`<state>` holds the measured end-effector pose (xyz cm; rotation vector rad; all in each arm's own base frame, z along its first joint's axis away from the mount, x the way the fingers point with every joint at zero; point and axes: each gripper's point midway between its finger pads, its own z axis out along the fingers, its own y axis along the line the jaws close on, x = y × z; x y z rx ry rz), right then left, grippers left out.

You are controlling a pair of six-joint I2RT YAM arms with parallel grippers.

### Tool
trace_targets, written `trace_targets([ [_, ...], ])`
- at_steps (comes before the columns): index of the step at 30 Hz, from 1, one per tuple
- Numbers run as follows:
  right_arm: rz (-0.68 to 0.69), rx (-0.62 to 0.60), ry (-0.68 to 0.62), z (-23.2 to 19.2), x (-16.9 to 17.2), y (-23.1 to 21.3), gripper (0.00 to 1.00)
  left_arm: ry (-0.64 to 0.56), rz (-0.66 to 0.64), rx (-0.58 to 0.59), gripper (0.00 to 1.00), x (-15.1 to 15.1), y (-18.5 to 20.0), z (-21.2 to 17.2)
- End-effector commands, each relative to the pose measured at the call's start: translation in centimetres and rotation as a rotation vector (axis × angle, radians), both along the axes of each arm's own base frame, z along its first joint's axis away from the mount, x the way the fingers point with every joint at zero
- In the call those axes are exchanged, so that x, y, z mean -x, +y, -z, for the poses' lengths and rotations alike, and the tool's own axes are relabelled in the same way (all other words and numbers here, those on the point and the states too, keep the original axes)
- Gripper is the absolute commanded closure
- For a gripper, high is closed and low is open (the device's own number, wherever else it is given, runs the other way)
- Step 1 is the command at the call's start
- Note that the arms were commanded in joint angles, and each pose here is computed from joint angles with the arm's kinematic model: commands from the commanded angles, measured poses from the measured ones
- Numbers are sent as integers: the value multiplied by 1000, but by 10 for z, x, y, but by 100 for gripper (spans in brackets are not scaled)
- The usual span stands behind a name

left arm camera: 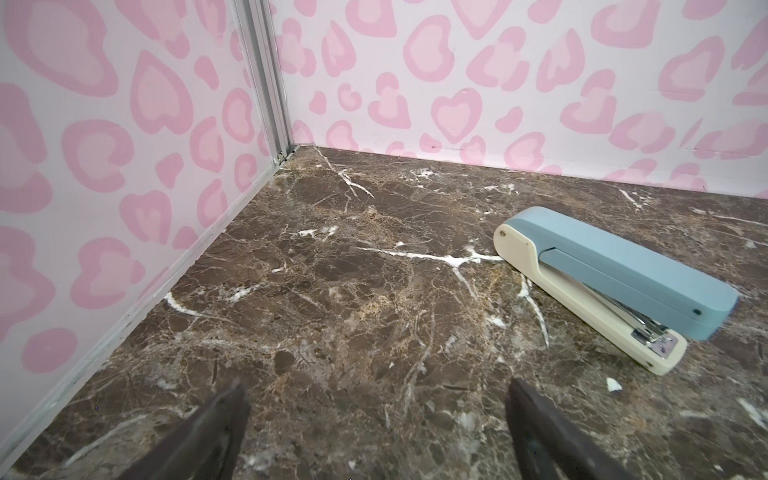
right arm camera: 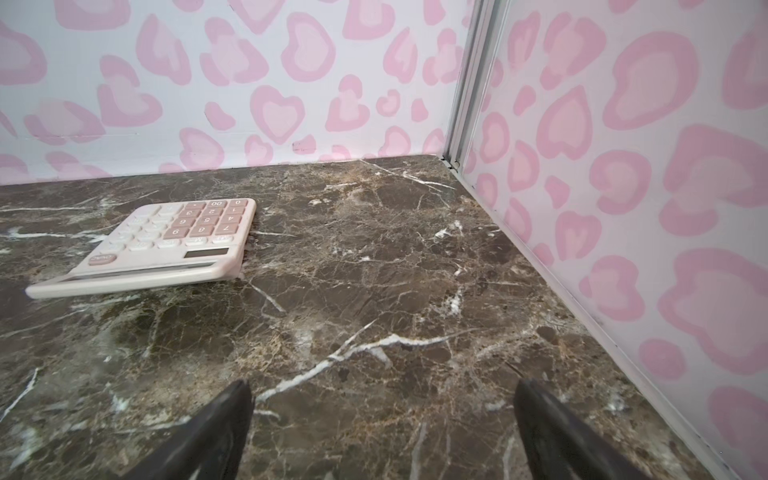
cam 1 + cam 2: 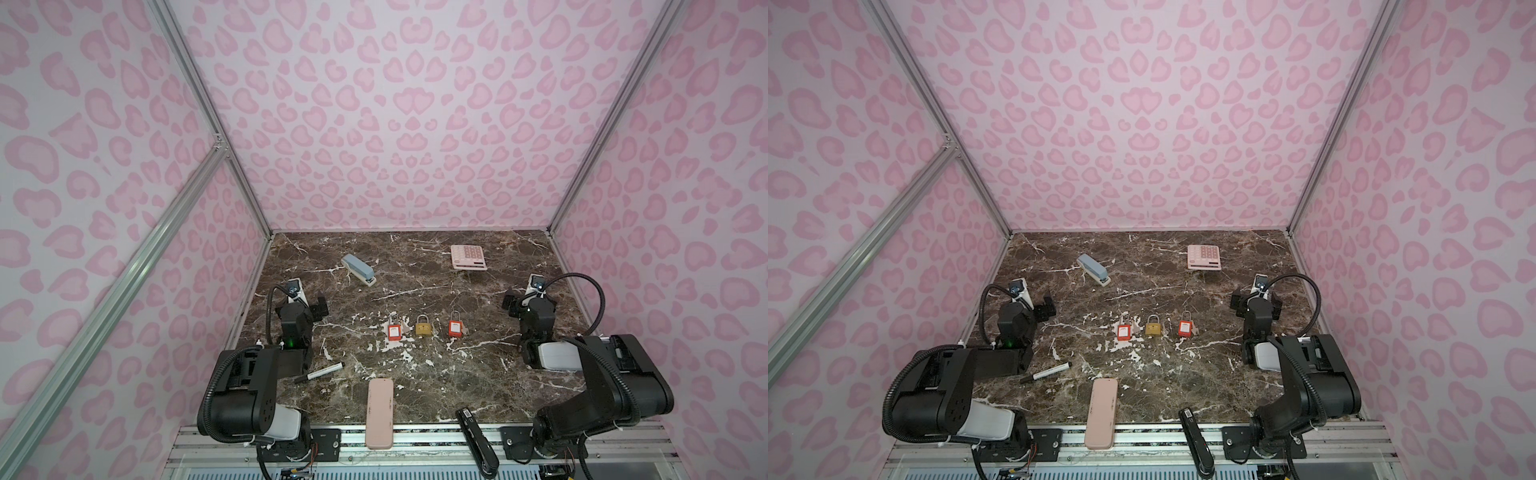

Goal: Lock with the key

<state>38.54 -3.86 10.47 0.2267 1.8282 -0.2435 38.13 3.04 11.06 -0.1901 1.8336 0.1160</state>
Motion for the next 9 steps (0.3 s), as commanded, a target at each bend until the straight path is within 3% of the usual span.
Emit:
trace_targets([
  [1, 1, 8, 7, 3, 1, 0, 0, -25, 6, -4, 3, -3, -1, -7],
  [9, -5, 13, 21, 3, 1, 1, 0, -22, 29, -3, 3, -5, -4, -6],
])
